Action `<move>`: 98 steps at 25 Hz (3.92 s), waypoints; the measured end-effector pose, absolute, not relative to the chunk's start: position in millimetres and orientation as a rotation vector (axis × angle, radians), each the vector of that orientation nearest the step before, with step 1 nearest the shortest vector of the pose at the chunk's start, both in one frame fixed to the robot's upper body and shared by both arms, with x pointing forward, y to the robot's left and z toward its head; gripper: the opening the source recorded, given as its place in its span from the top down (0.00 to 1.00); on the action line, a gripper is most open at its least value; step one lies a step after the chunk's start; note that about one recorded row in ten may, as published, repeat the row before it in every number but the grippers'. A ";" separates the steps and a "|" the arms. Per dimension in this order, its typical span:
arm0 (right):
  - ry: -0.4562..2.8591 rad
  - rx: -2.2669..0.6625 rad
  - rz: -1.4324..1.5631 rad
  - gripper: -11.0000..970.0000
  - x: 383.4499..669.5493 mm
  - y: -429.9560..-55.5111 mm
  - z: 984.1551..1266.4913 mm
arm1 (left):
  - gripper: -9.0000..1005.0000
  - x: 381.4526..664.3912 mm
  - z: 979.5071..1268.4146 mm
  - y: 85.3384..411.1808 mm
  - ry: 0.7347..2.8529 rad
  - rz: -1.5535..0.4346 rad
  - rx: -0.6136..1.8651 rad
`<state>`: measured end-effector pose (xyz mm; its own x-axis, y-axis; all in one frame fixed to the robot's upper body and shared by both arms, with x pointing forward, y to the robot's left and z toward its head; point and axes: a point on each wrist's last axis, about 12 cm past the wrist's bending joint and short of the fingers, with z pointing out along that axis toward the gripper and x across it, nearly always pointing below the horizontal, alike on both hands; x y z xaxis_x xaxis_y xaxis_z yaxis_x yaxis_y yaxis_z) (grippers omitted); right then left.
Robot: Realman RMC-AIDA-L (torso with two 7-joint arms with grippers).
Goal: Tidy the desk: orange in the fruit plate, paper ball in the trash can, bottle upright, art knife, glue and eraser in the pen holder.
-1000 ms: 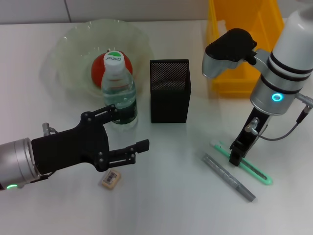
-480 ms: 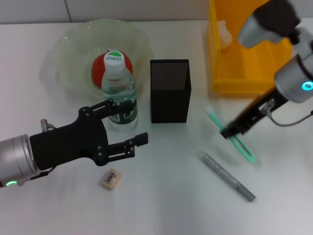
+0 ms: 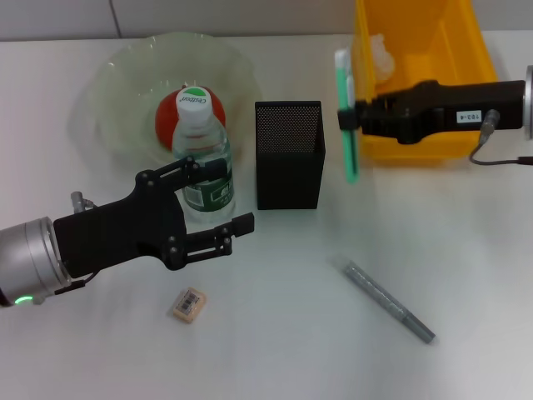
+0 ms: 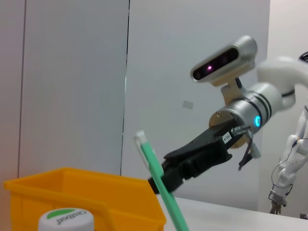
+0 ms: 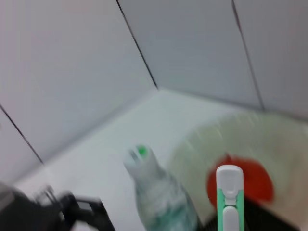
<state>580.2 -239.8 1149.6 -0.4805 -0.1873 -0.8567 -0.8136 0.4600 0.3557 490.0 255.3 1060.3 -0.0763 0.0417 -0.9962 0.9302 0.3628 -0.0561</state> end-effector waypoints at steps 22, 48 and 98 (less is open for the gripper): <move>1.623 -0.841 0.881 0.80 592.9 -194.6 1085.6 | 0.20 491.4 1058.7 251.5 1.455 -0.967 0.927; 1.549 -0.847 1.020 0.54 551.3 -217.9 1082.0 | 0.20 488.2 1058.0 253.4 1.452 -0.971 0.927; 1.424 -0.677 0.932 0.25 422.7 -262.6 1018.8 | 0.20 513.5 1183.6 256.4 2.045 -0.797 1.079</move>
<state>422.7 -262.6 1018.8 -0.0865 0.1302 -0.9877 -0.8531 0.5024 0.1409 513.5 256.4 1183.6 -0.4234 0.4428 -0.7903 0.8609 0.4683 -0.1988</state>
